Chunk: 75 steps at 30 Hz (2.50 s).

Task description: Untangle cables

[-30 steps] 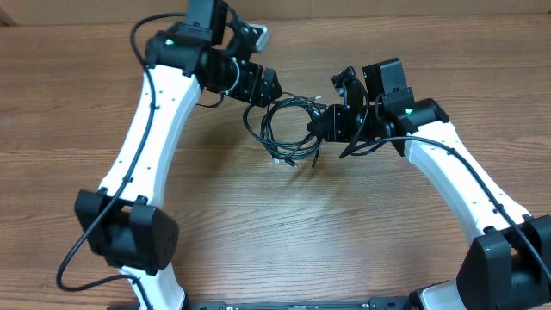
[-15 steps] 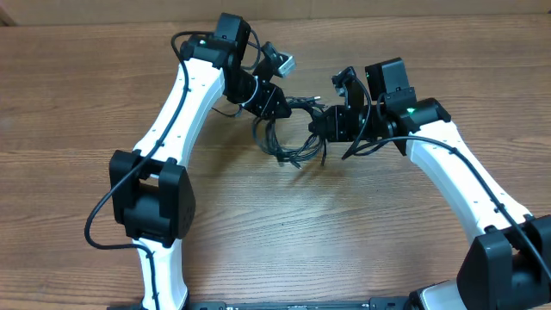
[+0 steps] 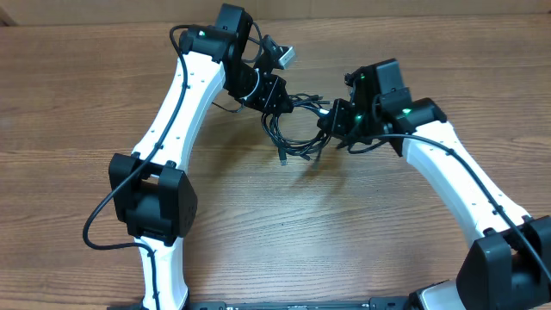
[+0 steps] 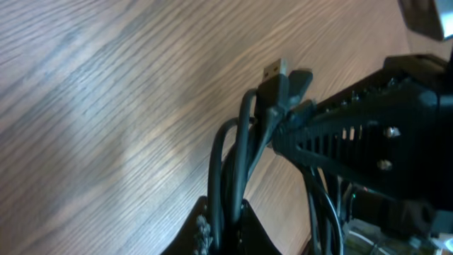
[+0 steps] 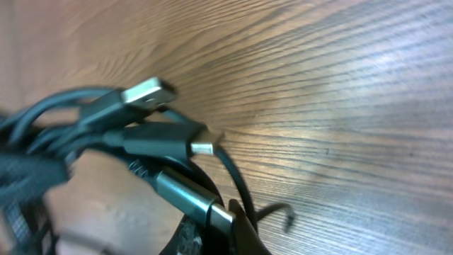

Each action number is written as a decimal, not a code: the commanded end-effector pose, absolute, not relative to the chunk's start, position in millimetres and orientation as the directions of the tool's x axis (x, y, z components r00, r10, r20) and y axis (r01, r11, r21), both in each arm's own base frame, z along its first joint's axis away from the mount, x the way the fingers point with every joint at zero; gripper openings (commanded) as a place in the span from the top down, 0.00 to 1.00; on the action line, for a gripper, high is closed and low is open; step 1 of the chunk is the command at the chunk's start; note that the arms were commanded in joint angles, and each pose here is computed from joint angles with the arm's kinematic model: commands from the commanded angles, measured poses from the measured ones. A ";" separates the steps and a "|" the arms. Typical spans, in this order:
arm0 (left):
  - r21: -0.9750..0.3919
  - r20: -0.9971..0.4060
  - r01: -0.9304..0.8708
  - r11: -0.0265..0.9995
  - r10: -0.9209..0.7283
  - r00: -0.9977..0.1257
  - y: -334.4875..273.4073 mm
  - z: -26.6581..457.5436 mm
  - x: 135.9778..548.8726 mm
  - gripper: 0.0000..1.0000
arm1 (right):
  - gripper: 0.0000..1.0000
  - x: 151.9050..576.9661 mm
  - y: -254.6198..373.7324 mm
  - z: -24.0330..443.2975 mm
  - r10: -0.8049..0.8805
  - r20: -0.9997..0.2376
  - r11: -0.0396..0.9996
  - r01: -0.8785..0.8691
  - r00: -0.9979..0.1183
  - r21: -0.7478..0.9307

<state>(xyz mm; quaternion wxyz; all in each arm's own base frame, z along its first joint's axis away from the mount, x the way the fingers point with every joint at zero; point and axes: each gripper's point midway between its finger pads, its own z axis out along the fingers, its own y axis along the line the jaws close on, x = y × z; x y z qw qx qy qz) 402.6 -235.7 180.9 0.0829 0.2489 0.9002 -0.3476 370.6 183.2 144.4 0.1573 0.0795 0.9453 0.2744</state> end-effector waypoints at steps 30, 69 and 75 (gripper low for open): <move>-0.318 -0.217 0.299 0.900 0.238 -0.947 -138.3 180.0 421.4 0.28 | 0.96 379.3 209.1 214.0 -0.006 -0.481 0.587 -0.392 -0.877 0.708; -0.799 -0.367 0.529 0.287 0.464 -0.806 -260.1 144.6 390.8 0.25 | 0.96 377.1 201.3 230.1 -0.002 -0.493 0.494 -0.429 -0.870 0.756; -0.814 -0.427 0.544 0.205 0.424 -0.799 -271.5 158.6 394.6 0.34 | 0.96 379.7 201.7 232.3 0.022 -0.475 0.492 -0.404 -0.879 0.771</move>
